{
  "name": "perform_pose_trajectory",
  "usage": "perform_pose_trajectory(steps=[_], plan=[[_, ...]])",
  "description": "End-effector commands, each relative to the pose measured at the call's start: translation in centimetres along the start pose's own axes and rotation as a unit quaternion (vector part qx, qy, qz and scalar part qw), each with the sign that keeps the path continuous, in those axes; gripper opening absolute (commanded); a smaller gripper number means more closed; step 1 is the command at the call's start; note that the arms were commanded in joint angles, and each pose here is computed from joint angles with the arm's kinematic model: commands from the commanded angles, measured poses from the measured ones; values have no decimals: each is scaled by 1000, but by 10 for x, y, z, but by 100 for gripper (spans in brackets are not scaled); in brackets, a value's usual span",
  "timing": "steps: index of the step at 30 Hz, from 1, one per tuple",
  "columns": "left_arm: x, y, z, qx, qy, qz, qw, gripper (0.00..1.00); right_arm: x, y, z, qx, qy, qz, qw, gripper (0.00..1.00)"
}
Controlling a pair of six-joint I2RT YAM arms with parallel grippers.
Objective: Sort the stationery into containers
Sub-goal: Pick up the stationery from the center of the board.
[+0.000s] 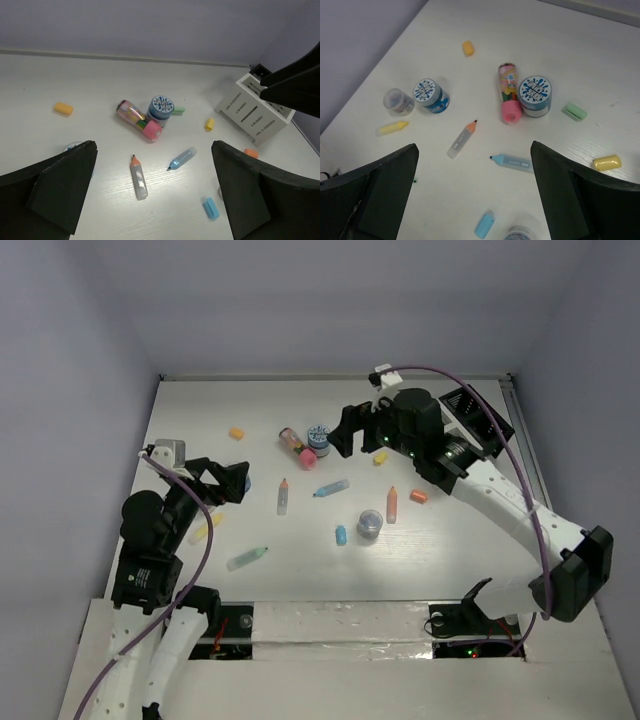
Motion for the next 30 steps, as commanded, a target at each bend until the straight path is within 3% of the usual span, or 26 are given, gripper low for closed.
perform_pose_trajectory(steps=[1,13,14,16,18,30], plan=[[0,-3,3,-13,-9,7,1000,99,-4,10,17,4,-28,-13,1000,100],[5,-19,6,4,2,-7,1000,99,-55,-18,118,77,-190,-59,977,100],[5,-19,6,5,3,-7,1000,99,-63,-36,132,105,-205,-62,971,100],[4,-21,7,9,1,-8,1000,99,-66,-29,146,98,-221,-67,968,100],[5,-22,7,10,1,-8,1000,99,-75,-49,165,129,-235,-75,960,100],[4,-23,8,12,-5,-5,1000,99,-79,-74,211,173,-208,-77,960,100]])
Point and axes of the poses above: each gripper's point midway between its finger pads, its own z axis out along the fingers, its own x axis along the line the jaws close on, y = z × x, the point moved 7 cm from there along -z, back along the fingers, and after that the axes turned 3 degrees about -z, right-handed, at the moved point
